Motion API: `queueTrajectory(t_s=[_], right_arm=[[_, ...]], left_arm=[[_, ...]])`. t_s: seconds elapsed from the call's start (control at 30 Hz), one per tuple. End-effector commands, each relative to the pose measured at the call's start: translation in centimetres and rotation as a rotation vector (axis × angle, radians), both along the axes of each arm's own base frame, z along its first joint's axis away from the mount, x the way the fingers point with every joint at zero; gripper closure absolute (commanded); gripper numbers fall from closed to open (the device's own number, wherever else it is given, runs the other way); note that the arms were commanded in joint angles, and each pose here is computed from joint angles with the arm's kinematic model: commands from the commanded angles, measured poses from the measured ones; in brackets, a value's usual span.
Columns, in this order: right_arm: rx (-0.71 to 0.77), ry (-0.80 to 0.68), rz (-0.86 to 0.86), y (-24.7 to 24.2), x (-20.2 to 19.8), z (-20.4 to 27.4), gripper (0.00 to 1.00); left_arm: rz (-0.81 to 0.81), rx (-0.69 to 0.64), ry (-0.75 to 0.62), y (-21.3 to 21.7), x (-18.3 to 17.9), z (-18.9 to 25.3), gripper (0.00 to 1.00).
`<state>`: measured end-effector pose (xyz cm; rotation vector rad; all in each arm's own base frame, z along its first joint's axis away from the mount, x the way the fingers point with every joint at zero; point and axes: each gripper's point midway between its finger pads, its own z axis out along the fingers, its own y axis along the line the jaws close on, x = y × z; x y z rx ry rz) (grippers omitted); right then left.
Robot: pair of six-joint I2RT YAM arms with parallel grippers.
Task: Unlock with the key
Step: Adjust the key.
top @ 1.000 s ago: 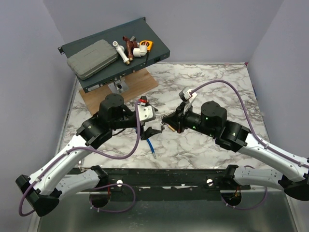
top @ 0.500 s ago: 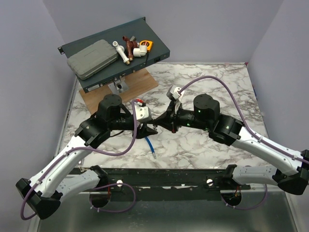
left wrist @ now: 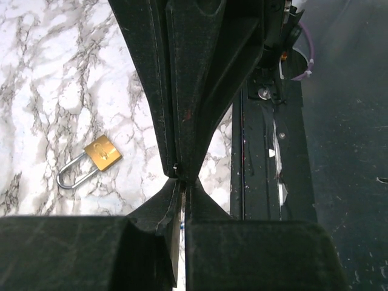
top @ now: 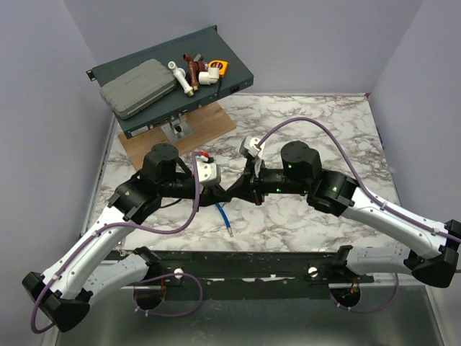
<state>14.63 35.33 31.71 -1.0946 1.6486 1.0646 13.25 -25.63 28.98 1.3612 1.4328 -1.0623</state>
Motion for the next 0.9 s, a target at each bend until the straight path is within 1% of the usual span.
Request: queueTrajectory(t_s=[0.0, 0.07, 0.1, 0.13, 0.2, 0.27, 0.4, 0.57, 0.67, 0.73, 0.87], right_arm=[[0.022, -0.013, 0.019, 0.6, 0.1, 1.1, 0.88], [0.043, -0.014, -0.014, 0.4, 0.4, 1.4, 0.63], [0.054, -0.024, -0.031, 0.2, 0.6, 1.7, 0.55], [0.07, -0.033, -0.054, -0.1, 0.8, 2.0, 0.43], [0.101, -0.052, -0.083, -0.8, 1.0, 2.7, 0.31], [0.124, -0.057, -0.096, -1.3, 0.9, 3.0, 0.25], [0.155, -0.041, -0.101, -1.7, 0.7, 2.7, 0.25], [0.218, -0.045, -0.087, -1.8, 0.3, 3.0, 0.28], [0.221, -0.047, -0.083, -1.4, 0.5, 2.6, 0.3], [0.214, -0.036, -0.078, -1.0, 0.6, 2.1, 0.3], [0.271, -0.024, -0.065, -0.2, 0.6, 2.7, 0.3]], left_arm=[[-0.058, -0.03, 0.019, 0.0, -1.3, 0.2, 1.0], [-0.037, -0.042, 0.043, 0.1, -1.0, 0.4, 1.0], [-0.024, -0.054, 0.057, 0.1, -0.8, 0.6, 1.0], [-0.007, -0.07, 0.08, 0.1, -0.6, 0.8, 1.0], [0.019, -0.107, 0.124, 0.2, -0.4, 1.5, 1.0], [0.04, -0.15, 0.162, 0.2, -0.1, 2.3, 1.0], [0.052, -0.217, 0.215, 0.3, 0.1, 4.0, 1.0], [0.052, -0.243, 0.211, 0.6, 0.1, 4.8, 1.0], [0.06, -0.27, 0.2, 0.7, 0.4, 5.6, 1.0], [0.08, -0.301, 0.201, 0.9, 0.9, 6.5, 1.0], [0.089, -0.327, 0.201, 1.1, 1.2, 7.8, 1.0]])
